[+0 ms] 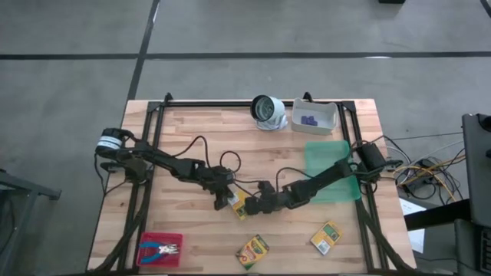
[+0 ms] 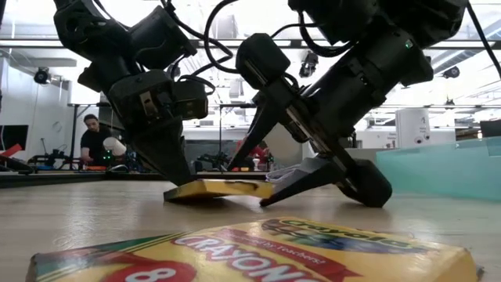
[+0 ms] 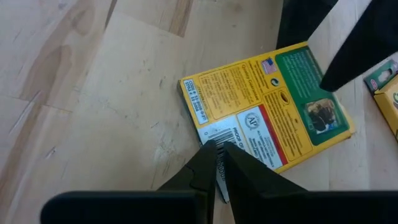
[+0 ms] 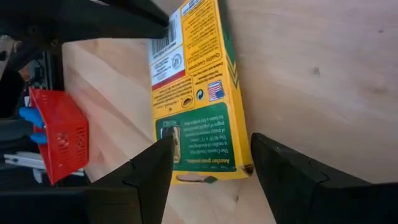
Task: Pick & Place School Supplies
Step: Put the crayon box into the green bin
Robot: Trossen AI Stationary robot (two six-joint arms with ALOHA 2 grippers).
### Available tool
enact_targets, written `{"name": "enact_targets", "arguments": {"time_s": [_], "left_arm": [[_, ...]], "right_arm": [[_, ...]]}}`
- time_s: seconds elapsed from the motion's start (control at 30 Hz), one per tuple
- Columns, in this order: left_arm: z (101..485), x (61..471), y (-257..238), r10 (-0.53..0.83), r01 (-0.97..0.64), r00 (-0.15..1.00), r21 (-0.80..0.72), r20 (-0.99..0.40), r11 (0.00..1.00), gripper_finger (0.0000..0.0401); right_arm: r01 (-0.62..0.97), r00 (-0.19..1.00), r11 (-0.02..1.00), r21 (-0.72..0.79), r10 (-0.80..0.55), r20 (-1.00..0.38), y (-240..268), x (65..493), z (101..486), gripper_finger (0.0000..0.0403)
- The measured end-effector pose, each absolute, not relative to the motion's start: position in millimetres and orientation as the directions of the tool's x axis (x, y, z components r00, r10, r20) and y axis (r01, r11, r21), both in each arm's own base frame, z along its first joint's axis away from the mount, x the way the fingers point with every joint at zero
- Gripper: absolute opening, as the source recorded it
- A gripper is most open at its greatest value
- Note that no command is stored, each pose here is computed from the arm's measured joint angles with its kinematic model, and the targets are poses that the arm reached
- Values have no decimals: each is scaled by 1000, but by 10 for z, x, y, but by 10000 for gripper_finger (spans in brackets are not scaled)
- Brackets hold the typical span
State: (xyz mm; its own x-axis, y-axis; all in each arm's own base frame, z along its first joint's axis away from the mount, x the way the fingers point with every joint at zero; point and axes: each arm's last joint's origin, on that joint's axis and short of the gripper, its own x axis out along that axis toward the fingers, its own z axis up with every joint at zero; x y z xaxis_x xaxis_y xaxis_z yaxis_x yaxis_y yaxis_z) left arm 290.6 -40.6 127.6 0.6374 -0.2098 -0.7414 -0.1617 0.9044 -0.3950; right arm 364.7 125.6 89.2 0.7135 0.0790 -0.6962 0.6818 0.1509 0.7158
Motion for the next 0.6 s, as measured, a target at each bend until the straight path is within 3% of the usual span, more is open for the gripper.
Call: {"name": "enact_targets", "arguments": {"time_s": [0.33,0.6], "left_arm": [[1272,2905,-405,-205,-164,638,-392,-743,905,37],[1272,2905,-403,-201,-167,638,-388,-743,906,37]], "right_arm": [[664,724,200,721,71,-686,1243,3599,1124,213],[665,721,210,717,69,-690,1252,3613,1056,177]]}}
